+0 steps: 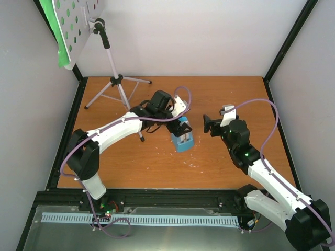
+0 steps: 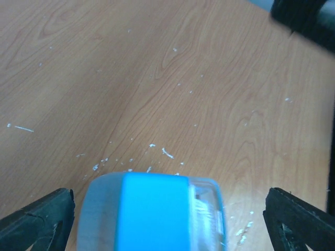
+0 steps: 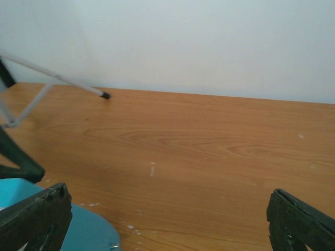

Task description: Pack up the instrument practice props

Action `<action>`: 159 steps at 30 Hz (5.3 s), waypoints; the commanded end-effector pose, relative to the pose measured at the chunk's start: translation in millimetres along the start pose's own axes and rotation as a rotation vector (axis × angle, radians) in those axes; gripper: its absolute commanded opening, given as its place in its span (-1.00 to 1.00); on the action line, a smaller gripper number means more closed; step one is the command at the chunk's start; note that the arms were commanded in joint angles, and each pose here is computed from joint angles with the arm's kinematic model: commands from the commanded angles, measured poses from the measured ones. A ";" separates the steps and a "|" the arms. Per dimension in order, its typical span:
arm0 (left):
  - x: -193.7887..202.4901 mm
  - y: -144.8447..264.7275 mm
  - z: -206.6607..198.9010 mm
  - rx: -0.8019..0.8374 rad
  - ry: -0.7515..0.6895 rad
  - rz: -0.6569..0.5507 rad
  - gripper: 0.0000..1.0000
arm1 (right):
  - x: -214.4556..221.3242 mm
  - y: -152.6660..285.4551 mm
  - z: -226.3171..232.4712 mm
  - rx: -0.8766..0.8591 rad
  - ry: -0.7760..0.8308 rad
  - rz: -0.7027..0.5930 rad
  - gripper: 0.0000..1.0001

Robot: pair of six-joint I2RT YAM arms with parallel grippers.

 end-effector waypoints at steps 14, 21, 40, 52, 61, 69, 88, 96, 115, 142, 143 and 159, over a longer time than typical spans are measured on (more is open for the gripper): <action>55.9 165.3 73.8 -0.041 0.332 -0.462 0.99 | -12.4 -47.8 82.0 -0.516 0.076 0.263 1.00; 94.8 203.6 96.4 -0.267 0.432 -0.481 0.99 | 20.0 -66.4 88.1 -0.350 0.204 0.360 1.00; 100.5 230.1 101.6 -0.636 0.465 -0.443 0.98 | 35.1 -103.9 44.5 0.047 0.067 0.254 0.27; 107.7 235.8 92.6 -0.507 0.511 -0.691 0.99 | 1.5 -151.9 8.8 0.021 -0.019 0.190 0.63; 127.9 217.9 113.6 -0.239 0.624 -0.771 0.99 | -49.2 -91.0 14.0 -0.096 -0.067 0.119 1.00; 148.4 192.1 162.4 -0.304 0.804 -0.679 0.99 | -81.8 -22.9 20.2 -0.195 -0.158 0.109 1.00; 132.7 159.3 199.8 -0.093 0.637 -0.744 -0.13 | -129.8 -34.8 58.1 -0.555 -0.196 0.114 1.00; 134.1 155.1 202.4 -0.117 0.603 -0.673 -0.85 | -110.7 -36.9 57.4 -0.590 -0.219 0.117 1.00; 132.7 148.3 71.4 -0.407 0.799 -0.715 -0.99 | -78.1 -17.9 47.7 -0.564 -0.170 0.105 1.00; 89.8 129.4 -2.6 -0.432 0.643 -0.669 0.90 | -62.6 -3.7 44.5 -0.593 -0.127 0.058 1.00; 93.5 142.6 -4.1 -0.463 0.618 -0.659 0.94 | -62.1 -3.8 45.0 -0.601 -0.120 0.054 1.00; 98.0 206.1 88.2 -0.186 0.339 -0.713 0.99 | -57.4 7.7 50.7 -0.707 -0.089 0.073 1.00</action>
Point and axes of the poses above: each gripper's point midway between its finger pads, its own y axis back along the fingers, its own z axis along the line the jaws close on, x = y × z, the point moved 9 cm from there along y, back along the fingers, and after that the axes turned 4 degrees about -y, right-handed, at the moved point
